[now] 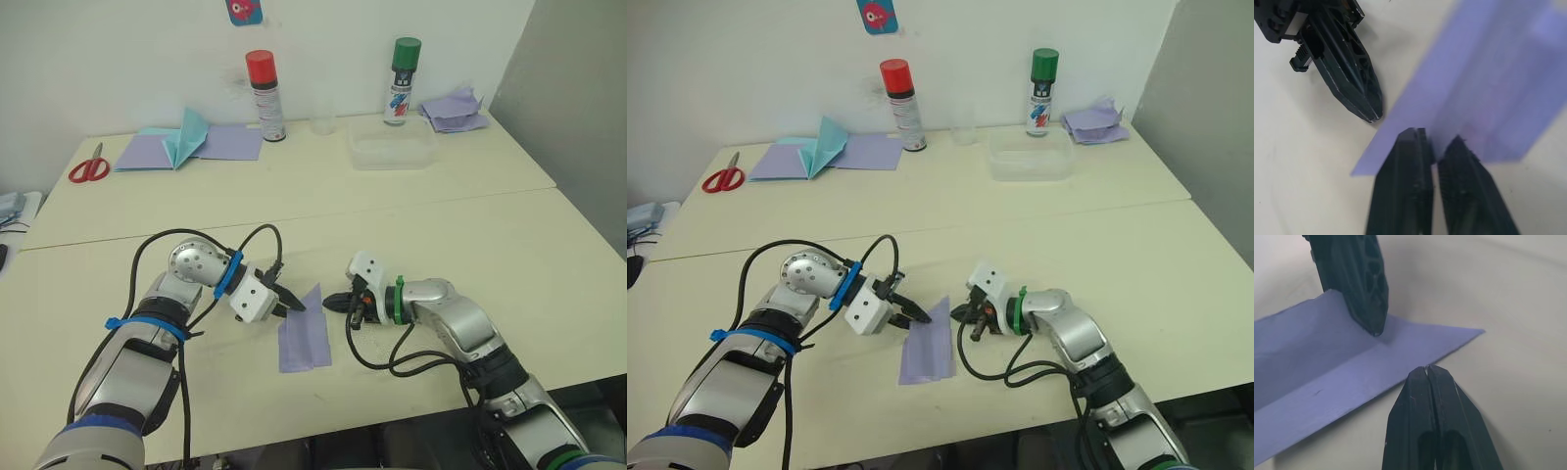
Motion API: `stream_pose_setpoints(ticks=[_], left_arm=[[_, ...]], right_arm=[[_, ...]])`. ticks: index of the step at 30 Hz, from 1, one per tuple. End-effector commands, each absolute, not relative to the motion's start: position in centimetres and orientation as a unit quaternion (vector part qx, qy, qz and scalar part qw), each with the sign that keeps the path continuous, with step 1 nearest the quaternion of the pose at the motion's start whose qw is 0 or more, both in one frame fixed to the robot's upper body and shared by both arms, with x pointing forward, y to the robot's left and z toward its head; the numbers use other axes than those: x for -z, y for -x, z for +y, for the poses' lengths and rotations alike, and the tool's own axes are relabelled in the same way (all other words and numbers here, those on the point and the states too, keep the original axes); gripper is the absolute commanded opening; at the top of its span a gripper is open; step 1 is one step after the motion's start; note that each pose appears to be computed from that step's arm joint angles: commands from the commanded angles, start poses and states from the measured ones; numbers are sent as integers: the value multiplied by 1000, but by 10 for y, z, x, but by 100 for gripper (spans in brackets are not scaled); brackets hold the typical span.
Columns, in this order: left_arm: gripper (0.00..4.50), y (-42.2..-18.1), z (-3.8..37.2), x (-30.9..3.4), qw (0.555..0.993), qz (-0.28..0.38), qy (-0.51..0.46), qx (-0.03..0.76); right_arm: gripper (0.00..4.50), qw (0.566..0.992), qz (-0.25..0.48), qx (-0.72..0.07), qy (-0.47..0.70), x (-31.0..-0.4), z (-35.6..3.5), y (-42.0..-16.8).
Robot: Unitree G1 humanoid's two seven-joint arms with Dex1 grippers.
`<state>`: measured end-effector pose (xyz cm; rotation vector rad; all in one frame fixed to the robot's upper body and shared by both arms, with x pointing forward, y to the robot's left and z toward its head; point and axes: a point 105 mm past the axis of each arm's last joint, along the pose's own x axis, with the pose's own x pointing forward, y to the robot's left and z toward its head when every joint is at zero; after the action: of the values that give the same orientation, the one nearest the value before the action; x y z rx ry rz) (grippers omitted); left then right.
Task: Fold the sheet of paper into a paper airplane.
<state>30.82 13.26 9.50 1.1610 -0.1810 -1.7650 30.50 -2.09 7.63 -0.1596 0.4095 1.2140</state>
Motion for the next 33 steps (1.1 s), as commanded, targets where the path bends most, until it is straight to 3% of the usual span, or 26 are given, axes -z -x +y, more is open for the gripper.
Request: stream_pose_setpoints(ticks=[1,5,8,13,15,18,24,27,33], left_arm=[[7,-310,132,-107,494,-95,-481,719],[7,-314,148,-109,518,-63,-506,687],[7,-307,167,-109,536,11,-521,664],[7,-286,166,-117,568,126,-514,630],[7,-294,149,-127,629,137,-496,583],[7,-296,134,-124,670,160,-477,546],[7,-295,125,-97,699,207,-466,501],[7,-292,124,-95,692,209,-473,503],[174,-294,123,-106,705,181,-469,500]], right_arm=[[0,807,142,-569,67,-103,-21,-312],[0,811,111,-570,65,-120,-26,-314],[0,818,91,-564,68,-132,-35,-316],[0,823,83,-557,79,-135,-48,-314],[0,823,85,-555,82,-132,-52,-313],[0,824,85,-553,88,-128,-54,-313],[0,829,74,-547,87,-132,-56,-314],[0,831,74,-544,92,-132,-61,-314],[0,835,66,-535,113,-138,-75,-321]])
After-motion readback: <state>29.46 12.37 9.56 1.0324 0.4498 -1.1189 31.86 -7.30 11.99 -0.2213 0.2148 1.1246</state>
